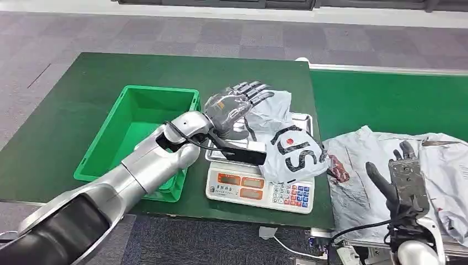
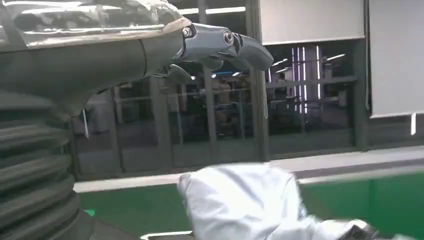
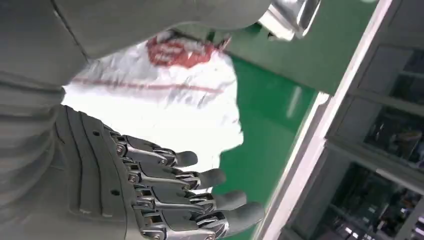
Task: Moved the parcel from conveyor to table for the left to box.
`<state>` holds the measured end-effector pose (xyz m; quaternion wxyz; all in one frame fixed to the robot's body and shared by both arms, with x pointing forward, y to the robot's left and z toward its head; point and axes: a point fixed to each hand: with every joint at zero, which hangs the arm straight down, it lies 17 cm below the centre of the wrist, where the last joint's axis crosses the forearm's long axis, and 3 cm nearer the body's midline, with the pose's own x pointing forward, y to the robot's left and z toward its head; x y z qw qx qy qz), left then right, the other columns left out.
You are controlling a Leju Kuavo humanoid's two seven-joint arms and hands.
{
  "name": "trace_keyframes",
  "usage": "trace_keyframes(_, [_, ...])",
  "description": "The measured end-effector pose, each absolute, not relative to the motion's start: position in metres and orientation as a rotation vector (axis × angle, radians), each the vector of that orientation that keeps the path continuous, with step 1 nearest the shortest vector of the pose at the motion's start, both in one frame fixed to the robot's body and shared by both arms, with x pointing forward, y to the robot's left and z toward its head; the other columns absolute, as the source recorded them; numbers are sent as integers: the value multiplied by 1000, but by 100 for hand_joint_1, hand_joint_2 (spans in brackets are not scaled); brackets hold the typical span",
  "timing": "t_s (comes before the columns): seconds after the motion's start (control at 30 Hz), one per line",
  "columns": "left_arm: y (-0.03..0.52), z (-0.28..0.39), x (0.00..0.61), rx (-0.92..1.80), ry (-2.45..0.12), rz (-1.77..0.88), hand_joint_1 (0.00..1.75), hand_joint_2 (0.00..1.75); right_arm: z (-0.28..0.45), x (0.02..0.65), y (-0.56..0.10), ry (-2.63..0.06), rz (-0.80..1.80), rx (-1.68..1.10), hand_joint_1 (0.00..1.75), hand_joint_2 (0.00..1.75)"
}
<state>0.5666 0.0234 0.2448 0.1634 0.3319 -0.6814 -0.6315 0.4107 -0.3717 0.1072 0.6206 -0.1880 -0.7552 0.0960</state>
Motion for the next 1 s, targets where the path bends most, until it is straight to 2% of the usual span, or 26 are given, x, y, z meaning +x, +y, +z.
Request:
trace_keyframes(0.37, [18, 206, 562, 942, -1868, -1895, 0, 175, 97, 422, -341, -1728, 265, -363, 0, 175])
trace_keyframes(1.0, [-11, 180, 545, 877, -1835, -1986, 0, 175, 70, 400, -337, -1672, 234, -347, 0, 175])
